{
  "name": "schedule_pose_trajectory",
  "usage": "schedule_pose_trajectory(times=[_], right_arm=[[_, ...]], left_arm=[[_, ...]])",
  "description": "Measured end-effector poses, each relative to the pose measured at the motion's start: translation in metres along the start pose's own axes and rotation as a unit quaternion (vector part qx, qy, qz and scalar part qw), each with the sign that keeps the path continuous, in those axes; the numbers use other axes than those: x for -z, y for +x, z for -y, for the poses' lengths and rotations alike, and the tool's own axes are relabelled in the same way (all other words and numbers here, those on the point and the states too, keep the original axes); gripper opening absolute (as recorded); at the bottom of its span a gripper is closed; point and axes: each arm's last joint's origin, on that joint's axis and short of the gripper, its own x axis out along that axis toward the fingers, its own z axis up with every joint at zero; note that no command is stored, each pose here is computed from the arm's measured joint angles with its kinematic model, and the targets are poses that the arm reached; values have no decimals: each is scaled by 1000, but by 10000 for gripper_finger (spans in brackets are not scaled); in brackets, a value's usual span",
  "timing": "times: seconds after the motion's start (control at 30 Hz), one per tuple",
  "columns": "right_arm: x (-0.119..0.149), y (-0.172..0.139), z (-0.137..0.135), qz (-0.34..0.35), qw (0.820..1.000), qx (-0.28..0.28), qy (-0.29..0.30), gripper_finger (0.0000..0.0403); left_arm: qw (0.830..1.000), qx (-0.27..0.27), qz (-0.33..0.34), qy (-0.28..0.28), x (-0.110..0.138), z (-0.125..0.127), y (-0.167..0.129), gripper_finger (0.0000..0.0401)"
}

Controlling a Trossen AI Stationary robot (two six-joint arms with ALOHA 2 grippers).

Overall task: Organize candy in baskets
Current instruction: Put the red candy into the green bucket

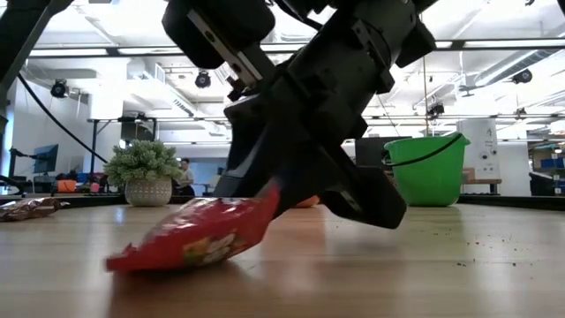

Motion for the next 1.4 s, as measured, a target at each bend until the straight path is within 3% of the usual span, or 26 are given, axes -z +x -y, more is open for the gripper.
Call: schedule_pose_trajectory(times=[0.33, 0.97, 1.4], right_arm=[[-9, -33, -16, 29, 999, -10, -41, 9], [-40, -153, -20, 164, 975, 120, -89, 8], [-63, -219, 9, 169, 953, 237, -90, 8]], left_arm=[[1000, 0, 0, 0, 0, 0, 0, 162], [1000, -1, 0, -11, 0, 0, 0, 162], [1000, -1, 0, -11, 0, 0, 0, 162]])
